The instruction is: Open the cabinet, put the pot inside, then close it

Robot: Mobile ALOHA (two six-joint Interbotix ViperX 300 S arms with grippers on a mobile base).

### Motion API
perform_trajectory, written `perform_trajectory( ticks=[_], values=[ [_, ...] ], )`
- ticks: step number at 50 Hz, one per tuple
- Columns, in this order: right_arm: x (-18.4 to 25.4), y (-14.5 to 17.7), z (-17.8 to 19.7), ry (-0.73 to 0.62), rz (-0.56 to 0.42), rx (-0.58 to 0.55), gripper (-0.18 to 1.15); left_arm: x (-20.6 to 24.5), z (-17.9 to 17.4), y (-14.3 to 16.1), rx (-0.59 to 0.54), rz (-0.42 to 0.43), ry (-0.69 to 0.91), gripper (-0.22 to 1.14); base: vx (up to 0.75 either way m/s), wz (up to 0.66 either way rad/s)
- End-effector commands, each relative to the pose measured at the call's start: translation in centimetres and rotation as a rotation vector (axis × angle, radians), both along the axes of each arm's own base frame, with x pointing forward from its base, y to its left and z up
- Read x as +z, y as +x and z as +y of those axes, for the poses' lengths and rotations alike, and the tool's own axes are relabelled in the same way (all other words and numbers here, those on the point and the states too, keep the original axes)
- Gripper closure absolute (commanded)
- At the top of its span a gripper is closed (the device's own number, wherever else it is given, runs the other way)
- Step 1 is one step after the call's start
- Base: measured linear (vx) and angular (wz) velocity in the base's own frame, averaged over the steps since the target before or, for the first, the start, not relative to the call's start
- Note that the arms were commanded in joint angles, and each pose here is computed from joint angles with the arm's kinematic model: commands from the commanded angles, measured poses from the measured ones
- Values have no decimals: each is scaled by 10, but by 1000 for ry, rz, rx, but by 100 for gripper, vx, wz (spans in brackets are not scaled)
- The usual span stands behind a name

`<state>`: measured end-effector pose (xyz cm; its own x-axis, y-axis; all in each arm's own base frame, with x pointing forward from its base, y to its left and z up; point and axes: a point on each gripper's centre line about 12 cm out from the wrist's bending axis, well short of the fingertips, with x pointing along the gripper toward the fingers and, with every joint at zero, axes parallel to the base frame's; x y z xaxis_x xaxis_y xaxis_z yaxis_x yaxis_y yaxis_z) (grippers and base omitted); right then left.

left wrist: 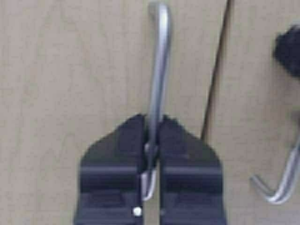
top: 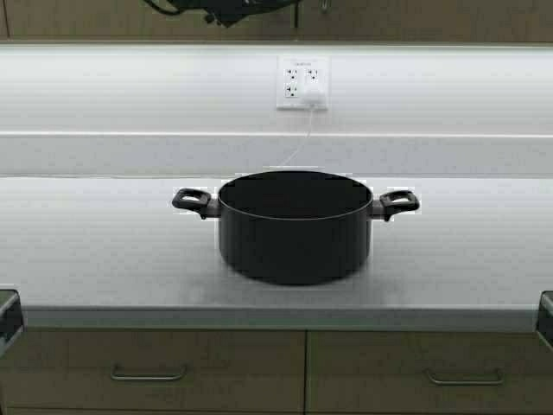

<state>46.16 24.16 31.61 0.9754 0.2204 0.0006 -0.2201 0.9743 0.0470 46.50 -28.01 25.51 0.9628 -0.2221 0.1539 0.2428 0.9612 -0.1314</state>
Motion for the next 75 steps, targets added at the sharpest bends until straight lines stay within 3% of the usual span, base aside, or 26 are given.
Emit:
perform_trajectory(
  ticks=[1, 15, 35, 46, 57, 75],
  values=[
    [26, -52, -11, -9, 21, 92, 90, 26, 24, -50, -27, 27, -13, 88, 5, -4],
    [9, -124, -39, -74, 137, 220, 90, 27, 85, -139, -71, 119, 44, 88, 6, -4],
    [4, -192, -71, -105, 183, 315, 90, 33, 134, -215, -138, 143, 105, 88, 0, -2],
    [4, -213, -79, -112, 201, 364, 90, 38, 167, -243, -152, 180, 117, 88, -2, 1],
    [-9, -220, -96, -115, 237, 339, 89, 45, 192, -261, -141, 201, 119, 88, -4, 1],
    [-1, -237, -133, -141, 272, 307, 90, 48, 202, -257, -121, 252, 154, 88, -6, 2]
  ],
)
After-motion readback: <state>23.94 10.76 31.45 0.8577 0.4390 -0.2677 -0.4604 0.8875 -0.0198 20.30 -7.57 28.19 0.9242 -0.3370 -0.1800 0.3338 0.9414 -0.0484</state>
